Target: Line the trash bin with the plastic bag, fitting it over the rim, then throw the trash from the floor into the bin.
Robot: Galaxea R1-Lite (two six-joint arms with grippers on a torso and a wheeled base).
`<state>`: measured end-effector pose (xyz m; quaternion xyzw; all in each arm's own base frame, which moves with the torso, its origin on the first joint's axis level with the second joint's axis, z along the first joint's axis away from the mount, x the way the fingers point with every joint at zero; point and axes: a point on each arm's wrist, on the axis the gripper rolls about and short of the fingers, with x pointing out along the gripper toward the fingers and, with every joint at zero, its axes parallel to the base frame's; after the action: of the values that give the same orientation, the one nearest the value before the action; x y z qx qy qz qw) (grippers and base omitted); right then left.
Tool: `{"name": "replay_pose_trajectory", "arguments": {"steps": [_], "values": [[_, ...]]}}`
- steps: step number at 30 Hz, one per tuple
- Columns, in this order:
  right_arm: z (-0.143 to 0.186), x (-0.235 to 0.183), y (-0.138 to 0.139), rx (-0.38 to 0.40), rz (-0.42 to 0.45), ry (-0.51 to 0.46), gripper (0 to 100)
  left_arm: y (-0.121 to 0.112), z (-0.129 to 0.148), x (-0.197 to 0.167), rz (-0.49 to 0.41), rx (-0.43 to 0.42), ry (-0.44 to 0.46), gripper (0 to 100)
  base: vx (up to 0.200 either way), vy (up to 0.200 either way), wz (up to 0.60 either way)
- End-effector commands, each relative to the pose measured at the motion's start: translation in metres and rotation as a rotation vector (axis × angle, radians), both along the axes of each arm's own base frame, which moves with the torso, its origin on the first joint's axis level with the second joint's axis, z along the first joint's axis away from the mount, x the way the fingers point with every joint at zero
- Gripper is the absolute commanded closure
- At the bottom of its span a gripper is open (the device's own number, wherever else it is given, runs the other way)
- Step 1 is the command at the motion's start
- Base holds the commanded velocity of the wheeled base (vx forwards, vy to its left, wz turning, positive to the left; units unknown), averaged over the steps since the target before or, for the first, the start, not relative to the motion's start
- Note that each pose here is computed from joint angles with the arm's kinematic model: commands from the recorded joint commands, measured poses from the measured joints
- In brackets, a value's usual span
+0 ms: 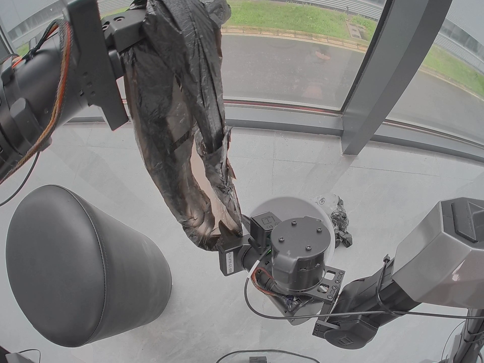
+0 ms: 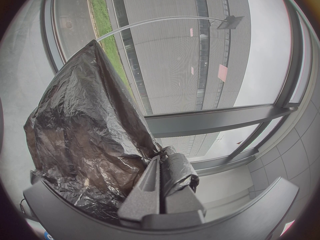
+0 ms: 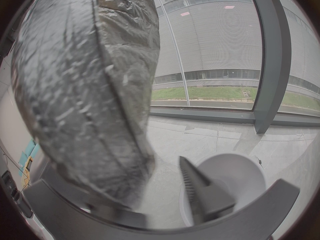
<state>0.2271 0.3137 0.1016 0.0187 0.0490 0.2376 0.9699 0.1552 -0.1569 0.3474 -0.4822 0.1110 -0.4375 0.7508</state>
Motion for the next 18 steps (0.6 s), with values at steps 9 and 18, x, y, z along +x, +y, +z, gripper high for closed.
{"name": "replay_pose_trajectory", "arguments": {"steps": [9, 18], "values": [[0.010, -0.011, -0.018, -0.026, -0.001, 0.013, 100, 0.006, -0.005, -0.005, -0.021, 0.012, -0.005, 100, 0.000, 0.000, 0.00], [0.033, -0.027, -0.057, -0.072, 0.047, 0.063, 100, 0.012, -0.023, 0.005, -0.013, 0.058, 0.035, 100, 0.000, 0.000, 0.00]]}}
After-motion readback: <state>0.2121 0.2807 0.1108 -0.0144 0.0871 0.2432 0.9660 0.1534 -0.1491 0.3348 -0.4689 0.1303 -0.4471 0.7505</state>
